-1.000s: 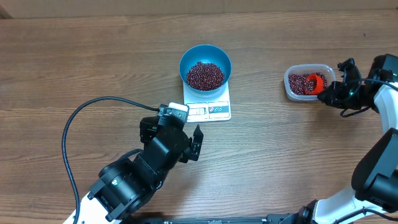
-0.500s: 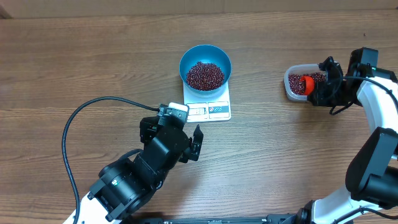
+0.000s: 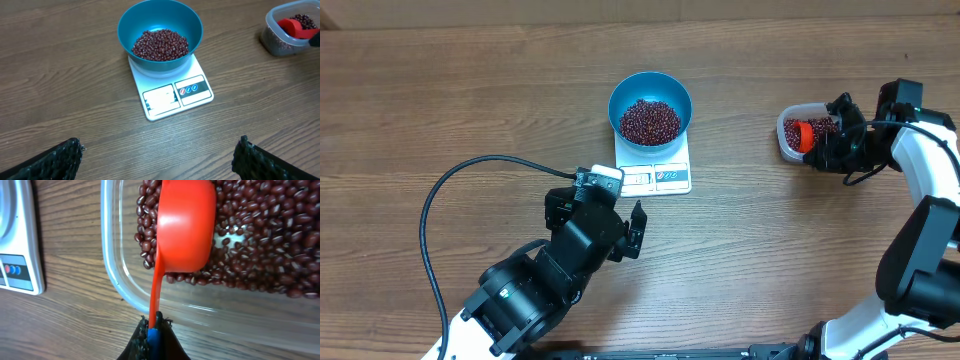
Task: Scoop item into bowl and weigh 150g on scale
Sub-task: 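Drag the red cup through the beans to scoop them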
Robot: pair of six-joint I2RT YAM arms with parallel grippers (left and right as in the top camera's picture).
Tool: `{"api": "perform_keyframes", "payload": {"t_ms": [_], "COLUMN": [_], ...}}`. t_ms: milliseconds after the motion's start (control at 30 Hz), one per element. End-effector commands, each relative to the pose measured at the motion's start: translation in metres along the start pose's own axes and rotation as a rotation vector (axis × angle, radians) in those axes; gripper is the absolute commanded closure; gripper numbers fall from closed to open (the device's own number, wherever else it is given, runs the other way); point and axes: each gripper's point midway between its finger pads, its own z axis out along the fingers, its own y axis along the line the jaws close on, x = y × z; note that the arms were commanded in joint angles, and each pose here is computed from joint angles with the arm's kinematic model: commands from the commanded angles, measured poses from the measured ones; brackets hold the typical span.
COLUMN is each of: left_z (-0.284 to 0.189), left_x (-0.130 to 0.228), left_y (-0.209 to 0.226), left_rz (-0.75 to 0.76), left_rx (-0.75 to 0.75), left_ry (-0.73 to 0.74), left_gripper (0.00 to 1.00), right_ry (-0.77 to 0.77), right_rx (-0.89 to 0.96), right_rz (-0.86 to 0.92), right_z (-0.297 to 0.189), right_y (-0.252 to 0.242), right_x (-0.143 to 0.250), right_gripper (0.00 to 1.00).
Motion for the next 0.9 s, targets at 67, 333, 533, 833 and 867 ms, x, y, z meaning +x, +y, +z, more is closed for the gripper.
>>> {"api": "perform_keyframes", "payload": {"t_ms": [67, 333, 533, 833, 867], "left_z": [0.002, 0.002, 0.002, 0.002, 0.002], "left_x": [0.002, 0.002, 0.002, 0.002, 0.002], "left_y": [0.001, 0.001, 0.001, 0.001, 0.001], "left_rz": [-0.016, -0.016, -0.015, -0.015, -0.015], "left_rx": [-0.004, -0.004, -0.004, -0.004, -0.004], "left_ry": [0.005, 0.005, 0.005, 0.005, 0.005], "left_gripper": [0.00, 0.00, 0.00, 0.00, 0.00], "right_ry": [-0.037, -0.102, -0.135, -0.257, -0.271], "right_rx": [-0.107, -0.204, -0.247, -0.339, -0.349], "right_rz": [0.027, 0.079, 0.102, 0.186, 0.196], "right_z": [-0.001, -0.014, -0.021, -0.049, -0.053], "right_y": [0.007, 0.005, 0.003, -0.019, -0.021], "right_x": [-0.008, -0.013, -0.016, -0.021, -0.021], "right_gripper": [0.96, 0.96, 0.96, 0.96, 0.96]}}
